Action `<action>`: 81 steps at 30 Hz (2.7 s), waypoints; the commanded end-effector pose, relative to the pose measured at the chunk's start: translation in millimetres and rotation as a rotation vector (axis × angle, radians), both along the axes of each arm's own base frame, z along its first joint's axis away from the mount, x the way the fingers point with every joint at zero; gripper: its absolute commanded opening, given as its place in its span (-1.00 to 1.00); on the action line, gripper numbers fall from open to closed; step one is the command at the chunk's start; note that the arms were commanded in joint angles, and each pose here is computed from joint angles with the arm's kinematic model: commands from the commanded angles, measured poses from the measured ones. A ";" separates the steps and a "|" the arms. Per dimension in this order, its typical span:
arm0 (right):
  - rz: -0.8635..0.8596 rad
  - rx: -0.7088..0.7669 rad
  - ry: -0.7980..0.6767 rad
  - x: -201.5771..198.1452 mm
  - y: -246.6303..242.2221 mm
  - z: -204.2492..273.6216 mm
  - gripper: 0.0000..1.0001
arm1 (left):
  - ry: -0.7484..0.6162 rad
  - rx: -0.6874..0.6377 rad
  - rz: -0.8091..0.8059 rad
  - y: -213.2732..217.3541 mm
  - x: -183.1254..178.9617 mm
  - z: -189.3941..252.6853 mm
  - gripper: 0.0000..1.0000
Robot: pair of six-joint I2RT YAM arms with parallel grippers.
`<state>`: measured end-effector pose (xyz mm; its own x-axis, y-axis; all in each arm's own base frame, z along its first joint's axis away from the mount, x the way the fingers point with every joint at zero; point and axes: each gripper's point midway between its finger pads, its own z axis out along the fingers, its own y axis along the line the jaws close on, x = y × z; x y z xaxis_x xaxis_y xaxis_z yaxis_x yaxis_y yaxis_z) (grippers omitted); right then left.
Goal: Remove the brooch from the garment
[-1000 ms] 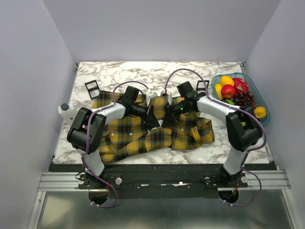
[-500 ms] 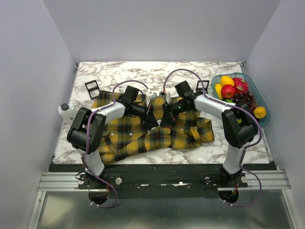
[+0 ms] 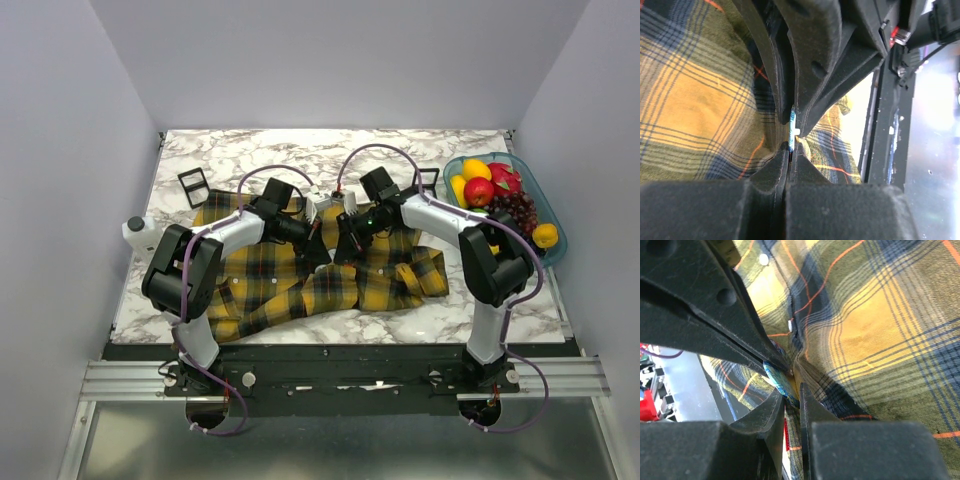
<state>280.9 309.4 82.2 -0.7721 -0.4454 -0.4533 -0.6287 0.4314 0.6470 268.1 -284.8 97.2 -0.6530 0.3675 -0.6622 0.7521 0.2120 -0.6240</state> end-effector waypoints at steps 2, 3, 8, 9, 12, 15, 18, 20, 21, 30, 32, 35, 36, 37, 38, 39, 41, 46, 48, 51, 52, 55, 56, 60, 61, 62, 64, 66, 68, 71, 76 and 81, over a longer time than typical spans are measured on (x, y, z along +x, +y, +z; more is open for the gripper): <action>-0.065 -0.142 -0.107 26.3 5.4 -18.6 -0.42 | 0.019 -0.063 -0.084 -21.8 -17.6 18.6 -1.00; -0.054 -0.143 -0.115 24.6 6.8 -16.8 -0.37 | 0.022 -0.058 -0.077 -22.6 -16.5 17.1 -1.00; 0.008 -0.142 -0.183 13.2 1.0 5.5 -0.05 | -0.013 -0.010 -0.033 -17.1 -12.8 12.8 -1.00; 0.040 -0.139 -0.219 11.1 -2.9 11.1 -0.04 | -0.016 -0.005 -0.031 -15.5 -13.4 11.6 -1.00; 0.087 -0.122 -0.254 0.2 -19.2 33.5 0.02 | -0.031 0.010 -0.040 -9.5 -15.5 10.3 -1.00; 0.126 -0.108 -0.286 -7.8 -37.4 47.5 0.04 | -0.071 0.036 -0.054 -3.0 -13.7 9.3 -1.00; 0.151 -0.105 -0.324 -10.1 -51.8 55.6 0.04 | -0.114 0.063 -0.056 2.0 -9.7 12.5 -1.00; 0.156 -0.106 -0.335 -11.1 -57.2 56.3 0.04 | -0.147 0.081 -0.061 5.0 -8.1 19.4 -1.00; 0.166 -0.107 -0.363 -11.1 -60.3 59.1 0.04 | -0.166 0.094 -0.061 7.3 -6.4 21.0 -1.00; 0.154 -0.188 -0.419 -10.2 -77.0 52.6 0.04 | -0.579 0.257 -0.098 25.8 9.4 32.9 -1.00; 0.143 -0.195 -0.442 -9.6 -79.6 57.9 0.03 | -0.714 0.310 -0.106 28.1 15.3 31.9 -1.00; 0.131 -0.210 -0.467 -12.5 -85.6 65.0 0.03 | -0.901 0.342 -0.149 19.8 19.8 33.5 -1.00; 0.133 -0.222 -0.484 -12.4 -88.7 65.7 0.03 | -0.978 0.387 -0.148 22.6 27.0 34.7 -1.00; 0.133 -0.225 -0.495 -13.5 -90.6 67.9 0.02 | -1.031 0.395 -0.155 19.4 27.8 35.4 -1.00; 0.132 -0.233 -0.500 -15.6 -93.5 67.9 0.02 | -1.099 0.393 -0.152 17.1 29.5 34.9 -1.00; 0.124 -0.243 -0.519 -16.5 -97.1 72.6 0.02 | -1.163 0.440 -0.150 21.6 36.2 33.6 -1.00; 0.120 -0.254 -0.522 -20.9 -101.7 74.2 0.02 | -1.298 0.462 -0.178 20.9 40.6 31.5 -1.00; 0.095 -0.321 -0.570 -27.9 -120.9 81.4 0.02 | -1.572 0.500 -0.140 22.2 57.6 44.7 -1.00; 0.089 -0.347 -0.595 -27.3 -127.5 82.2 0.01 | -1.649 0.505 -0.133 21.8 62.2 44.9 -1.00; 0.098 -0.318 -0.647 -24.2 -124.2 89.1 0.01 | -1.688 0.524 -0.152 21.2 64.7 38.7 -1.00; 0.101 -0.311 -0.656 -23.2 -122.9 88.1 0.01 | -1.693 0.525 -0.173 17.1 61.8 37.2 -1.00; 0.068 -0.280 -0.709 -13.3 -117.4 96.1 0.01 | -1.653 0.585 -0.150 14.4 70.1 40.7 -1.00; 0.047 -0.262 -0.736 -10.2 -117.7 104.7 0.00 | -1.597 0.589 -0.144 7.1 78.7 56.2 -1.00; -0.046 -0.178 -0.758 -5.4 -117.7 135.7 0.06 | -1.203 0.430 0.041 4.6 101.8 127.4 -1.00; -0.064 -0.162 -0.765 -3.1 -117.8 142.4 0.12 | -1.049 0.365 0.098 3.2 98.0 138.2 -1.00; -0.089 -0.139 -0.793 3.2 -115.5 154.3 0.49 | -0.884 0.381 0.097 16.5 95.8 126.2 -1.00; -0.131 -0.110 -0.796 9.1 -111.4 166.2 0.65 | -0.760 0.221 0.092 2.9 84.4 170.7 -1.00; -0.168 -0.063 -0.816 17.2 -105.8 187.1 0.72 | -0.623 0.164 0.077 9.3 72.6 180.9 -1.00; -0.156 -0.031 -0.829 19.9 -100.1 197.4 0.72 | -0.492 0.059 0.006 5.9 44.2 190.7 -1.00; -0.136 0.055 -0.888 24.5 -87.7 221.4 0.72 | -0.400 -0.056 -0.079 6.2 12.9 202.9 -1.00; -0.056 0.225 -0.875 19.8 -60.4 261.8 0.99 | -0.311 -0.130 -0.113 8.1 -16.5 205.4 -1.00; 0.051 0.360 -0.758 3.5 -39.2 262.5 0.84 | -0.347 -0.115 -0.117 21.8 -26.9 210.7 -1.00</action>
<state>303.5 252.0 333.6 -0.1458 -0.2688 -0.9521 -0.9201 0.3905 0.0307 274.0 -272.9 274.0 -0.3556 0.3799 -0.8539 0.9346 0.1346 -0.3293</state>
